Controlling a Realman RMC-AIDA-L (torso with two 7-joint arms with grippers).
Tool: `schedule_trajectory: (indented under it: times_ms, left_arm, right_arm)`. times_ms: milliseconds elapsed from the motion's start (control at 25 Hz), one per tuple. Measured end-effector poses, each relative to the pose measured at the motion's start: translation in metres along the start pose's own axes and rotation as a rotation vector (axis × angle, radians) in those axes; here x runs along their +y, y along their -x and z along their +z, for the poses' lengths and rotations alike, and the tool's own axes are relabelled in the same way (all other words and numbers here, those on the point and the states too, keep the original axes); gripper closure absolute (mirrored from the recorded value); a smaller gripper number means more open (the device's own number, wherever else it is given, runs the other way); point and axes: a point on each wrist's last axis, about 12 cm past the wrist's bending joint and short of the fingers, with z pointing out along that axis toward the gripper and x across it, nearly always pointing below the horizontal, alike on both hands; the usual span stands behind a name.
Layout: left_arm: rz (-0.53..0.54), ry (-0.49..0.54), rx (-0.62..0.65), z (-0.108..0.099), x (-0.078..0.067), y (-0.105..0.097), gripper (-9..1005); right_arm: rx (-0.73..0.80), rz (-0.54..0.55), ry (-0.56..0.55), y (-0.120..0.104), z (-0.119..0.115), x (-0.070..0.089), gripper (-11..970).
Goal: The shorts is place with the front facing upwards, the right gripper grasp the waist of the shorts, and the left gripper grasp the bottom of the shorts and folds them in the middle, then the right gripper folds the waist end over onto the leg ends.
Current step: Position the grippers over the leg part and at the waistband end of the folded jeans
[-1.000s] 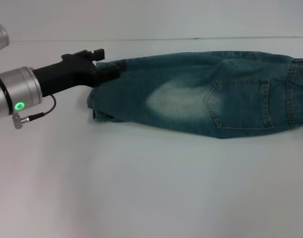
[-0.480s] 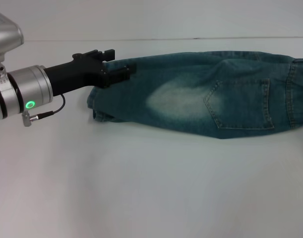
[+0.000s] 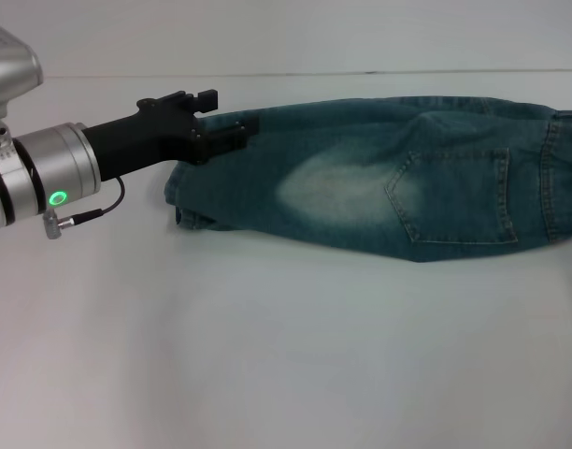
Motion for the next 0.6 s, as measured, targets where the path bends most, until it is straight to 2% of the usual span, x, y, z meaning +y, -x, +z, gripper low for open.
schedule_trajectory:
  times_ms: [200, 600]
  left_arm:
    - [0.003, -0.008, 0.004, 0.002, -0.001, 0.000, 231]
    - [0.006, -0.023, 0.013, 0.005, -0.004, -0.001, 230]
  right_arm:
    - [0.038, -0.039, -0.026, 0.000, 0.015, 0.007, 27]
    - [0.103, -0.076, -0.041, -0.003, 0.031, 0.017, 28]
